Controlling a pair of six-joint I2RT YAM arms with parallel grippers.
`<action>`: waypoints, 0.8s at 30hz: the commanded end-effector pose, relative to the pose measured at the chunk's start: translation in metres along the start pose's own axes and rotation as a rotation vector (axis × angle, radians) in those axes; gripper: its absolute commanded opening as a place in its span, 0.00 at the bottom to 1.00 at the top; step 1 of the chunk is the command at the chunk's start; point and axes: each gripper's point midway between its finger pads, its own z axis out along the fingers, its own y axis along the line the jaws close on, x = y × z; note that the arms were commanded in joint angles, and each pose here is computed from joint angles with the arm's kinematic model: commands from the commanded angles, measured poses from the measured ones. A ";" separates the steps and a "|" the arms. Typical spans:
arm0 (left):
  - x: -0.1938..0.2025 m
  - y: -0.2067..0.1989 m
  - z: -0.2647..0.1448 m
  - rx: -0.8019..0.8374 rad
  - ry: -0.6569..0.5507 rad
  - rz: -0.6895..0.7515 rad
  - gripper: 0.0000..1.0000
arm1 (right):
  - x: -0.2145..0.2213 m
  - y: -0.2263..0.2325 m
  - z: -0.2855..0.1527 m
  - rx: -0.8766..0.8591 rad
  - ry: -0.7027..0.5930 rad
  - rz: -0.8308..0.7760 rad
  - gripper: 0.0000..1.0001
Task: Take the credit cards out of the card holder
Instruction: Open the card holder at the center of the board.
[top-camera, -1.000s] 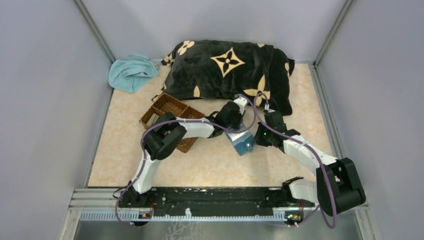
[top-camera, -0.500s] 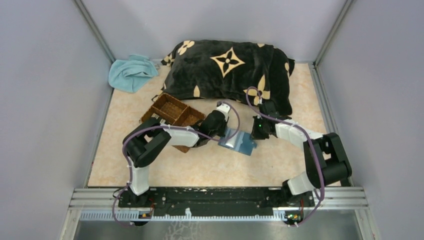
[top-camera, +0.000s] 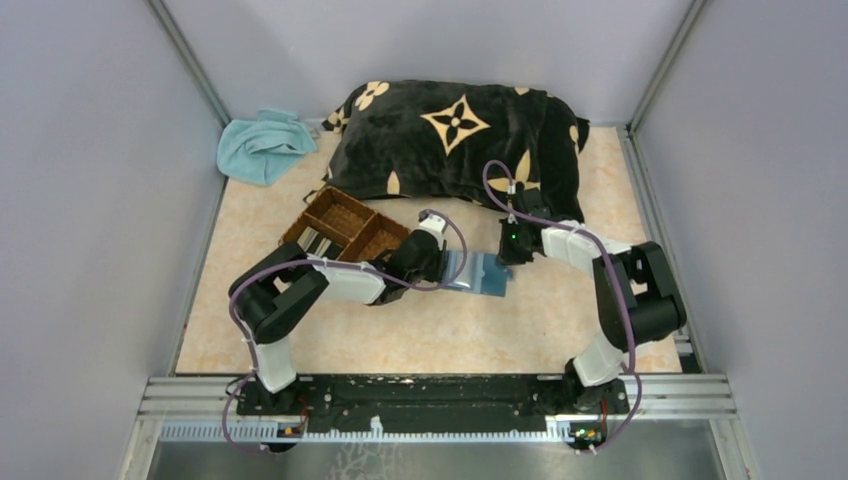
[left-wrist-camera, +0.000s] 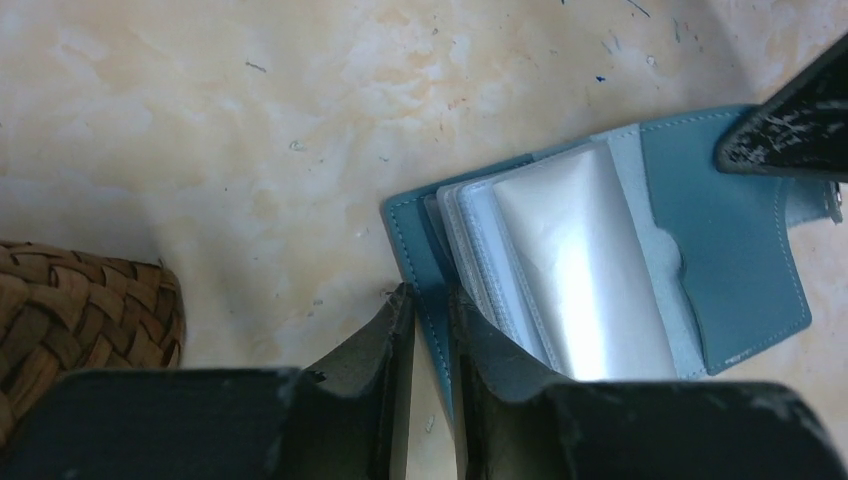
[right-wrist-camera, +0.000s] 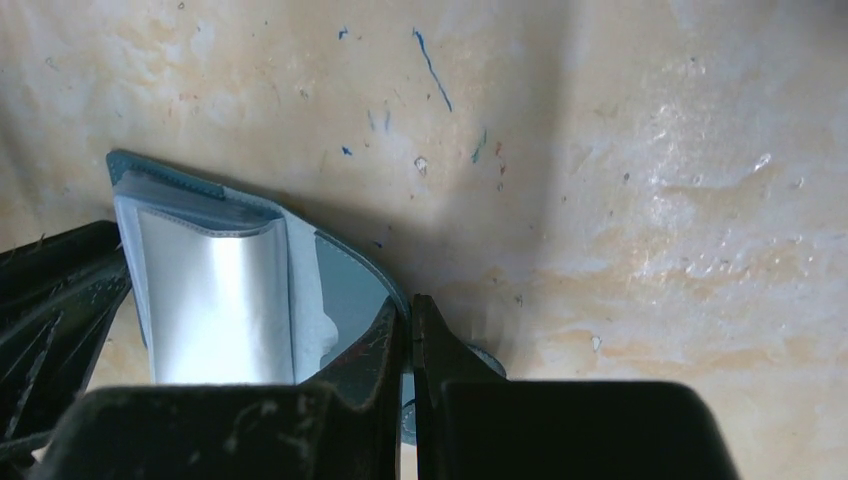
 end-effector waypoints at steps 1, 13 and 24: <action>0.051 -0.012 -0.016 0.058 0.160 -0.003 0.25 | -0.049 0.021 0.004 -0.070 -0.127 -0.011 0.00; 0.064 -0.012 -0.028 0.024 0.160 -0.009 0.24 | -0.066 0.022 -0.025 -0.031 -0.206 -0.056 0.55; 0.037 -0.016 -0.044 0.028 0.105 -0.045 0.35 | -0.040 0.030 -0.066 0.042 -0.284 -0.166 0.47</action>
